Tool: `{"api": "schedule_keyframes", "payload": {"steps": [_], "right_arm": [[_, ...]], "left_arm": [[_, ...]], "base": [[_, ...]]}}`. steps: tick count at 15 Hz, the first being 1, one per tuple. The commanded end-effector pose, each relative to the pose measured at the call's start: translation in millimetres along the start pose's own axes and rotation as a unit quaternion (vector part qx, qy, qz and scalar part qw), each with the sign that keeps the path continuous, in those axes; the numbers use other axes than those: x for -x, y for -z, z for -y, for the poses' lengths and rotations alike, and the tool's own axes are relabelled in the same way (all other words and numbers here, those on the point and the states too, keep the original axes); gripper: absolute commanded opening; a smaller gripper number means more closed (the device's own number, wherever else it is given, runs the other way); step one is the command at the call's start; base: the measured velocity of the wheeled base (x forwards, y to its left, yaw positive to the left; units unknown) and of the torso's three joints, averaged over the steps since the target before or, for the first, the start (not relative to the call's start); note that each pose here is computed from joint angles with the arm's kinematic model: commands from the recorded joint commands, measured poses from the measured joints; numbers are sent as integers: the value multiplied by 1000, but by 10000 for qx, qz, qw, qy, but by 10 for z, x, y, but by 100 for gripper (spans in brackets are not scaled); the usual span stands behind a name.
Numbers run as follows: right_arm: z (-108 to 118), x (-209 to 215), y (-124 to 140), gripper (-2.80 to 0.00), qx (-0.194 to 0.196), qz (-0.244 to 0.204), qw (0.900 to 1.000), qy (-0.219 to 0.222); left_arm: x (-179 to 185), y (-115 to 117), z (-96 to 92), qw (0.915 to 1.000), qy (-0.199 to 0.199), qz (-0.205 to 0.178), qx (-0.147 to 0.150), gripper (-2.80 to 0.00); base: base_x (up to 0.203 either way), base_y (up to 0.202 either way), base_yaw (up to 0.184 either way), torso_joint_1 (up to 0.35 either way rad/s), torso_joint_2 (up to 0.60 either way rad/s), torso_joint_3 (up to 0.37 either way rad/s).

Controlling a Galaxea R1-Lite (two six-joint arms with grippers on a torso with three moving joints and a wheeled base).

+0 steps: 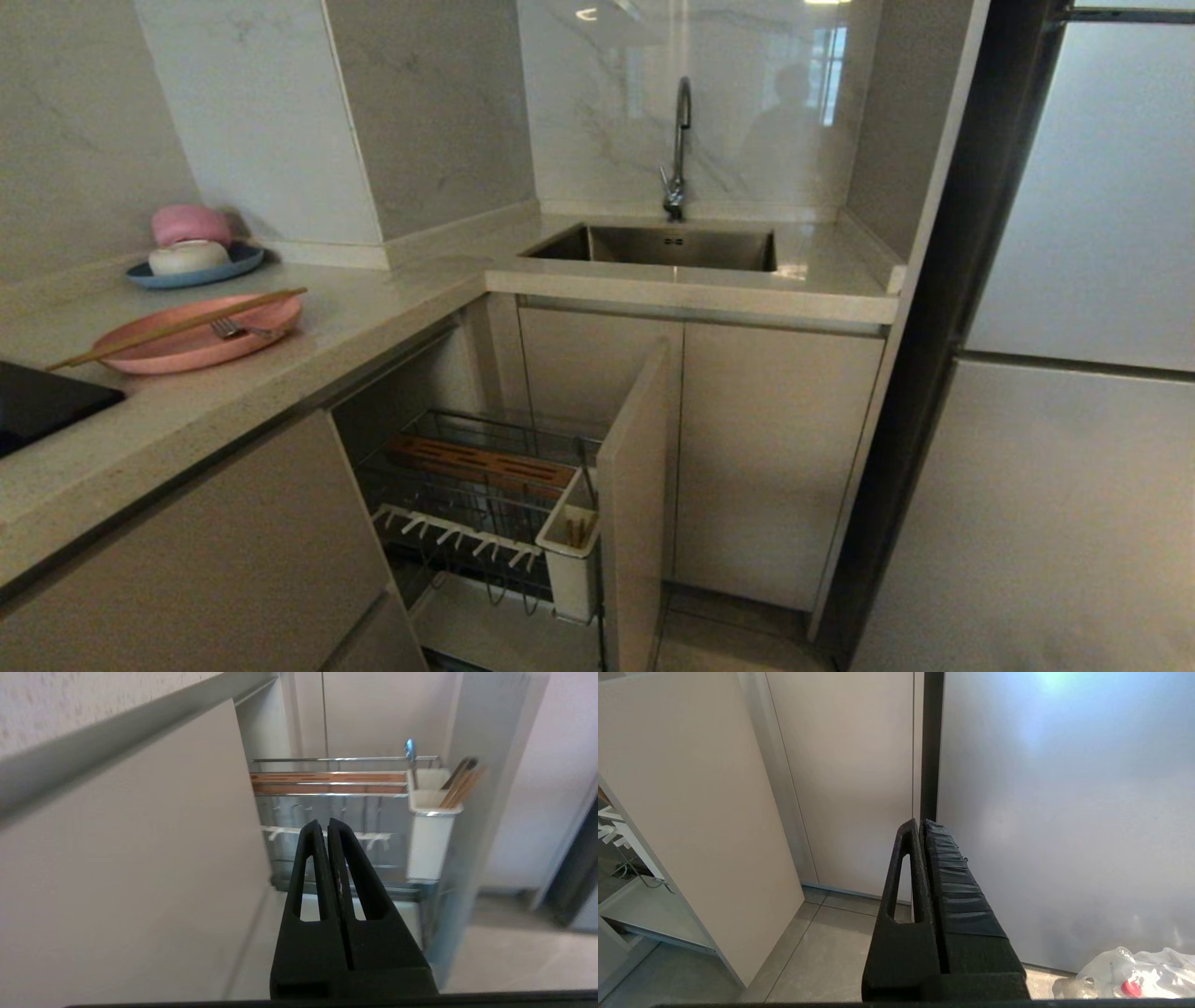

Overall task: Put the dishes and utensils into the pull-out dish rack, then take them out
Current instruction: Pick up the bowl and place it in the cupboard

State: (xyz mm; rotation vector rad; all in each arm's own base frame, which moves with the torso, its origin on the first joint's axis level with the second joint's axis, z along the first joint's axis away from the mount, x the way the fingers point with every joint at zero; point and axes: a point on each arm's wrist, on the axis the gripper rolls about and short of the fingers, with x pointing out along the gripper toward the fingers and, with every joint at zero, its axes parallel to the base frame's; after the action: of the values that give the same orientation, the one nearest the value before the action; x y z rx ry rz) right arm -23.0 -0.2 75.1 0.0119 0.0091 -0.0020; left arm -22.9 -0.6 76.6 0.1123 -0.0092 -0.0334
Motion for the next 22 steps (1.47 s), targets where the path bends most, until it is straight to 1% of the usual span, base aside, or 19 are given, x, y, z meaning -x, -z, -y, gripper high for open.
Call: {"api": "schedule_keyframes", "payload": {"steps": [1, 2, 17, 22], "right_arm": [[0, 0, 0, -280, -2, -1, 10000, -2], [0, -1, 0, -280, -2, -8, 10000, -2], [0, -1, 0, -280, -2, -4, 10000, -2], [0, -1, 0, -280, -2, -6, 10000, -2]], "left_arm": [[-6, 21, 1, 9993, -14, -30, 360, -280], [-6, 19, 0, 9989, -38, -25, 466, -280], [-6, 18, -1, 9989, -68, -18, 469, -280], [-6, 18, -1, 9989, -68, -18, 461, -280]], "base": [[0, 0, 0, 0, 0, 0], [0, 0, 0, 0, 0, 0], [0, 0, 0, 0, 0, 0], [0, 0, 0, 2, 1, -152]]}}
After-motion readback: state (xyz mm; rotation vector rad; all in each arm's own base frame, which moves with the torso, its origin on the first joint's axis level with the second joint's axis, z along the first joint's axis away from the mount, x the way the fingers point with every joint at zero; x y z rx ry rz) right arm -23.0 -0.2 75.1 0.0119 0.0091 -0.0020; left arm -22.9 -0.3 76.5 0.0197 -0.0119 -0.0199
